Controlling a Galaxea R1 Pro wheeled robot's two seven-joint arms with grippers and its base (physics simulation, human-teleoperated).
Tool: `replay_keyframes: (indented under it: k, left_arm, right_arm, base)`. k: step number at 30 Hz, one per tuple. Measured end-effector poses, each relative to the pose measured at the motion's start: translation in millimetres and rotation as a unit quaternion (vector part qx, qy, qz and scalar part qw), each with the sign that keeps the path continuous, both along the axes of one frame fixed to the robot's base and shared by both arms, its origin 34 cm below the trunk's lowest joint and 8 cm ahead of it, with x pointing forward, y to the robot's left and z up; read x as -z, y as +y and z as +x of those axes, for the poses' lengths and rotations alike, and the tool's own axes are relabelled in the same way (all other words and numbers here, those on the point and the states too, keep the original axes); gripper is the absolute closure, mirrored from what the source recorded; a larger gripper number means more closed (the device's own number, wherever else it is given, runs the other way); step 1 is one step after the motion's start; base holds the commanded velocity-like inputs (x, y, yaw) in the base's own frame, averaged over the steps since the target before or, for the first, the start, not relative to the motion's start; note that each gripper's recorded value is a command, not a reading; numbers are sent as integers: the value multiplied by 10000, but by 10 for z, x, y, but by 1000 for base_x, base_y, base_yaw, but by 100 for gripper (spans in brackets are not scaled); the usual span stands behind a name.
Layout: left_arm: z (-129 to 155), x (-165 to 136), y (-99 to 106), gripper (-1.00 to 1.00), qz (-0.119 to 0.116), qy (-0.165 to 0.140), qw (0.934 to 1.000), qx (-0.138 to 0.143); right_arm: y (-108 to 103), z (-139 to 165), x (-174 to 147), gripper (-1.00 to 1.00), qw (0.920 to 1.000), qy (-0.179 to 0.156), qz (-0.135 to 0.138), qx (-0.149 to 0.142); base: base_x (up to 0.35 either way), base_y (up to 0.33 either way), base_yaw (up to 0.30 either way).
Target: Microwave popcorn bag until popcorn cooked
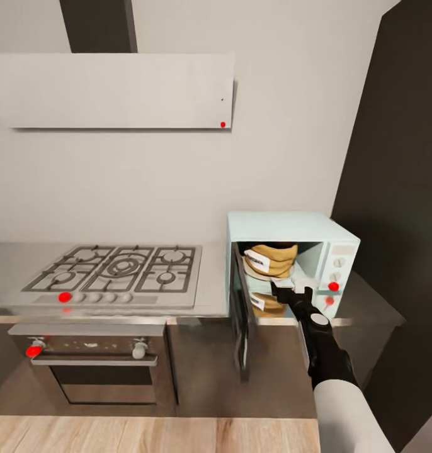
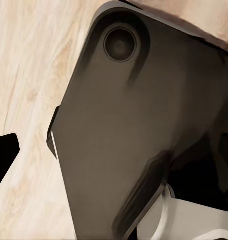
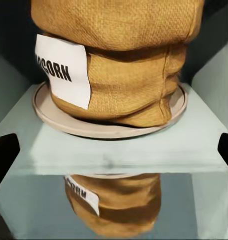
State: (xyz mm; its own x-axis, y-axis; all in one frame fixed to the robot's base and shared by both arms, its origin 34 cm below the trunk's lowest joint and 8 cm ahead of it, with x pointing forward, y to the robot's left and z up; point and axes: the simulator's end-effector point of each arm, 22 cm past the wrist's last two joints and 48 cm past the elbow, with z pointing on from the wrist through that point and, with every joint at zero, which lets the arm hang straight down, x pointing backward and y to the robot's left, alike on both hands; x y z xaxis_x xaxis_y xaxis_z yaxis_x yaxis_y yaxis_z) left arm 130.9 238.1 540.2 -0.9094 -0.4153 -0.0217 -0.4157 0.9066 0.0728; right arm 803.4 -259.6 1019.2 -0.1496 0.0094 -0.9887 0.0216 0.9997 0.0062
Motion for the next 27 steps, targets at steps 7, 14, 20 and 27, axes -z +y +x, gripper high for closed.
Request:
replay_keyframes:
  k: [7, 14, 20, 27]
  left_arm:
    - [0, 0, 0, -100, -1, 0, 10000, 8]
    - [0, 0, 9, -100, 6, 0, 10000, 9]
    - [1, 0, 27, -100, 12, -5, 10000, 16]
    - [1, 0, 27, -100, 11, -7, 10000, 17]
  right_arm:
    - [-192, -21, 83, -100, 9997, 211, -25, 107]
    - [-781, -392, 750, -100, 9942, 954, -293, 403]
    - [-1207, -1376, 2375, -100, 9629, 2641, -130, 549]
    - [-1151, -2635, 3668, -100, 9037, 4265, 187, 335]
  base:
    - [-346, 0, 0]
    - [-347, 0, 0]
    - [-155, 0, 0]
    - [-3, 0, 0]
